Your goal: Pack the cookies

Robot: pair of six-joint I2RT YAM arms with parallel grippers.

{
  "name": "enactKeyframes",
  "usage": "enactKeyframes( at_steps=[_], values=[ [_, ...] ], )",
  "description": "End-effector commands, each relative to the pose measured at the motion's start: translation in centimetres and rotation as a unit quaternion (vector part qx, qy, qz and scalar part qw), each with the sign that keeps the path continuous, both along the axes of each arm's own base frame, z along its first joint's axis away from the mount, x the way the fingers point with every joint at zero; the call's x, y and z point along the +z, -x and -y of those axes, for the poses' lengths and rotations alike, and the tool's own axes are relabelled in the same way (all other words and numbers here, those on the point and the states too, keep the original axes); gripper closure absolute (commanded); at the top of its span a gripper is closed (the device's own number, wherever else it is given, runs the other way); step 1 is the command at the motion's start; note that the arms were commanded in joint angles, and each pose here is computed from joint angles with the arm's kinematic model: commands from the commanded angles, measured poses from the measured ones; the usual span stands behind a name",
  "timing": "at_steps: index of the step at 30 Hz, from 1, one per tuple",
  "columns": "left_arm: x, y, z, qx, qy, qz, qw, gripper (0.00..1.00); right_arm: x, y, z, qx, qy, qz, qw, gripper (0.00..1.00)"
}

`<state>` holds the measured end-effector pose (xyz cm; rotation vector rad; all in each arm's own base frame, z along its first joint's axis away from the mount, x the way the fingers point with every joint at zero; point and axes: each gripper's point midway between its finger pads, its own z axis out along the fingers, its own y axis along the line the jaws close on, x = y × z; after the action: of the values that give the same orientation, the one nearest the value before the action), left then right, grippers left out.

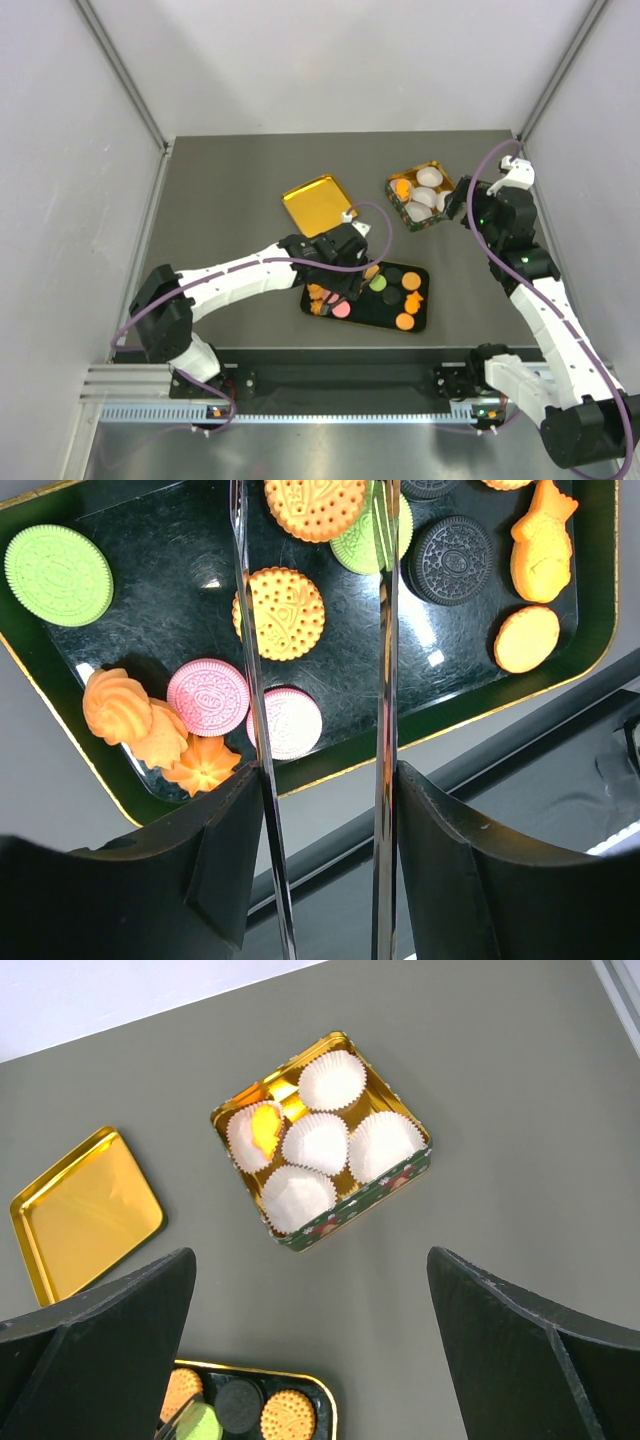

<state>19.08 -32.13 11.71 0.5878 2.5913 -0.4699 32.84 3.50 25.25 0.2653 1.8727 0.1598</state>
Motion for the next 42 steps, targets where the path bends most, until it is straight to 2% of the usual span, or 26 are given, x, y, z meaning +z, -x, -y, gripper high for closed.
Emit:
enactKeyframes(
  at_steps=[1, 11, 22, 32, 37, 42],
  values=[
    [1.5, -1.3, 1.5, -0.001, 0.025, 0.029, 0.999, 0.42, 1.9, -0.3, 0.4, -0.005, -0.002, 0.032, 0.999, 0.00],
    [1.3, -1.4, 1.7, 0.000, 0.028, 0.028, 0.999, 0.43, 1.8, -0.3, 0.4, -0.006, -0.003, 0.030, 1.000, 0.00],
    [1.5, -1.3, 1.8, 0.000, 0.030, 0.027, 0.999, 0.53, 1.8, -0.3, 0.5, -0.007, -0.001, 0.030, 1.000, 0.00],
    [4.6, -1.1, 0.9, -0.005, 0.039, 0.044, 0.998, 0.61, 1.7, -0.4, 0.5, -0.010, -0.001, 0.029, 1.000, 0.00],
    [5.1, -0.8, 0.4, -0.004, 0.040, 0.044, 0.998, 0.61, 1.7, -0.4, 0.6, -0.011, -0.001, 0.029, 1.000, 0.00],
    [7.3, -1.0, 0.9, -0.006, 0.066, 0.060, 0.996, 0.61, 1.7, -0.4, 0.6, -0.010, -0.001, 0.029, 1.000, 0.00]
  ],
)
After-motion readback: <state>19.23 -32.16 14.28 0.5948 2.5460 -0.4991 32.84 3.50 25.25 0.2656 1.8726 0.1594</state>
